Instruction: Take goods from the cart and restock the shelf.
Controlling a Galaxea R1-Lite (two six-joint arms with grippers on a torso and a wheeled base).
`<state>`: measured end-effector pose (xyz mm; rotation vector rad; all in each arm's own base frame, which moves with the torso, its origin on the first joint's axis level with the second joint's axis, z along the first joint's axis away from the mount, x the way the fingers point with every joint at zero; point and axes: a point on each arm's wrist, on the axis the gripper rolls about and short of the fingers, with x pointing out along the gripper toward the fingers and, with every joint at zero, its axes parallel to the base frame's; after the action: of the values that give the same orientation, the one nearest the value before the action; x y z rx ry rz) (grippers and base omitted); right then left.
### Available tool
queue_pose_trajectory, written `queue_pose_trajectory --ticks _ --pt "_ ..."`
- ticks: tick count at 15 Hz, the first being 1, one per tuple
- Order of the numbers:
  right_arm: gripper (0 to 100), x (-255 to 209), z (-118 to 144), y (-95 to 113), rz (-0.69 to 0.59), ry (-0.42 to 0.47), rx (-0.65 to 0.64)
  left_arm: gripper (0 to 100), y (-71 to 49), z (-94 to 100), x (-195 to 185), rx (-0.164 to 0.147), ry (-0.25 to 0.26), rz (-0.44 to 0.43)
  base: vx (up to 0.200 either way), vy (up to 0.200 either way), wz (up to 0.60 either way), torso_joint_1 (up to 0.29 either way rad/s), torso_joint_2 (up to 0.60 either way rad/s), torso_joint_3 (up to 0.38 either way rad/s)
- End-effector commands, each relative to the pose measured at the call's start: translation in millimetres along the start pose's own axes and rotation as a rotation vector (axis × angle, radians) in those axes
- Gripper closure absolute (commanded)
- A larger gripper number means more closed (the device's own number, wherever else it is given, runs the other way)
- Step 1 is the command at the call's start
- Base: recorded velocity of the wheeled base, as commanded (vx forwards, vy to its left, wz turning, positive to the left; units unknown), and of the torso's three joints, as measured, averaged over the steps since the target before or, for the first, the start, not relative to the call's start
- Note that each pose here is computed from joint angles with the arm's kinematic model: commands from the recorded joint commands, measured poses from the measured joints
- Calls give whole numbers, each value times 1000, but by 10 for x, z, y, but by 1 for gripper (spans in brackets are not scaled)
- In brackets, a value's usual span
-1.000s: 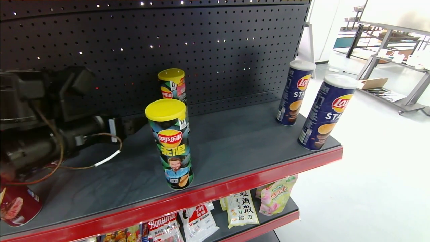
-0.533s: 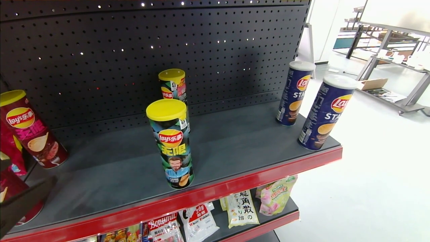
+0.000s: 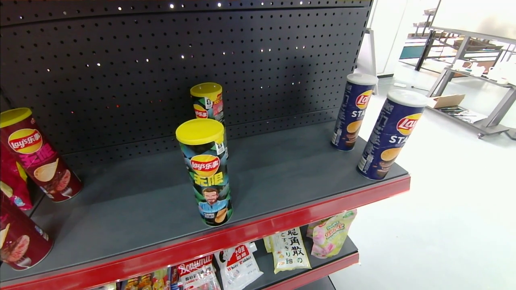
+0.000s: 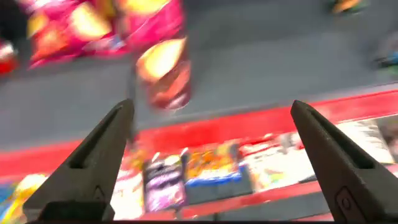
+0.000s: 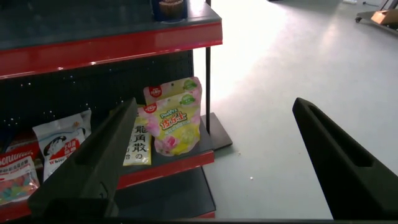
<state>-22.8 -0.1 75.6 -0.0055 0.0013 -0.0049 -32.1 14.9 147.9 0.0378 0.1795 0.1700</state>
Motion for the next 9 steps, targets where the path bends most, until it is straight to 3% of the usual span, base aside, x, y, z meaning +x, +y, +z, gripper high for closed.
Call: queue_pose_trajectory --ticks 1,4,9 --pt "0 0 -2 0 0 0 -1 0 42 -174 -95 -5 -18 36 0 0 0 0 0 0" --pt "0 -1 2 0 0 -1 -1 0 46 -199 -109 -14 -27 48 0 0 0 0 0 0" --pt "0 -1 2 0 0 -1 -4 0 18 -261 -69 -28 3 1 0 0 0 0 0 0"
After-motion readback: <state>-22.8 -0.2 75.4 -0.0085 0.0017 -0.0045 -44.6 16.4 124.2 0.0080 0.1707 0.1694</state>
